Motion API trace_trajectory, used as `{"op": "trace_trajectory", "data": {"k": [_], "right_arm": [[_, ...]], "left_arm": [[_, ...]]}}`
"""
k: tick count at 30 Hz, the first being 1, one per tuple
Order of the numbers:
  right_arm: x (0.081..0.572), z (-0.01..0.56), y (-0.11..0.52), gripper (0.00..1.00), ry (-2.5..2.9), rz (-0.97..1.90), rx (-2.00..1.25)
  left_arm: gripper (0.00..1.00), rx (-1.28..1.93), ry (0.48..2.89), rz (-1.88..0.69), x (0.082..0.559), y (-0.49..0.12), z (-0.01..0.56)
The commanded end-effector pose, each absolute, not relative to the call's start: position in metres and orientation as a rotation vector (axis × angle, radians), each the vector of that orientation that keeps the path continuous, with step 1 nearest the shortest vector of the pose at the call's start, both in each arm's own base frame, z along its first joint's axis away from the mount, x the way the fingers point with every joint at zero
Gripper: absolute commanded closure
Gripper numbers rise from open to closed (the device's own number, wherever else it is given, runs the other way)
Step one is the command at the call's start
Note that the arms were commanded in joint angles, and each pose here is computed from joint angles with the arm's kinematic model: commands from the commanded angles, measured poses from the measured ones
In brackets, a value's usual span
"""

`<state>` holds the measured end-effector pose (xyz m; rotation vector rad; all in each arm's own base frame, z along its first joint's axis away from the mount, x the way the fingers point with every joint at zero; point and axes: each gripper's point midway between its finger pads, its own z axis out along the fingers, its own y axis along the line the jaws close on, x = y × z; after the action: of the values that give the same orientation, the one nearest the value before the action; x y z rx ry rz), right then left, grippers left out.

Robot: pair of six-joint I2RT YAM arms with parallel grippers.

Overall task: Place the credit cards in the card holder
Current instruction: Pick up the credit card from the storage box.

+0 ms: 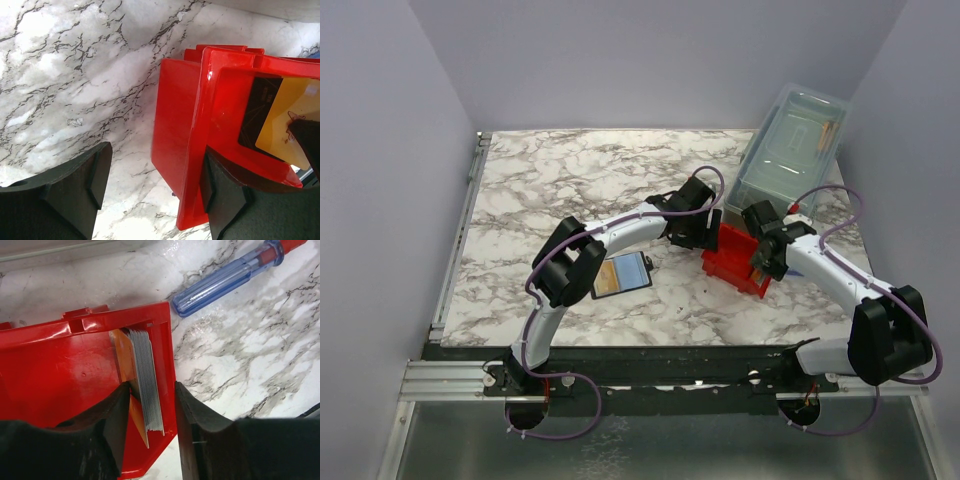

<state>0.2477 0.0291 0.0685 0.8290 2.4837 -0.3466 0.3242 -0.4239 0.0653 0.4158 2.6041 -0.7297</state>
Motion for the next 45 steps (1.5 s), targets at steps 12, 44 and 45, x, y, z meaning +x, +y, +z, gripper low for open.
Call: {"op": "trace_trajectory", "data": {"k": [12, 44, 45], "right_arm": [[0.238, 0.067, 0.014, 0.83, 2.52, -0.423, 0.814], [0.279, 0.118, 0.022, 1.0, 2.379, -0.263, 0.678], [0.28, 0.121, 0.023, 1.0, 2.373, -0.254, 0.664]], "left_arm": [[0.28, 0.419, 2.629, -0.681, 0.329, -0.416, 0.056], [0.05, 0.425, 2.632, -0.814, 0.32, -0.423, 0.095], [0.04, 0.421, 2.631, -0.822, 0.32, -0.42, 0.1]]}}
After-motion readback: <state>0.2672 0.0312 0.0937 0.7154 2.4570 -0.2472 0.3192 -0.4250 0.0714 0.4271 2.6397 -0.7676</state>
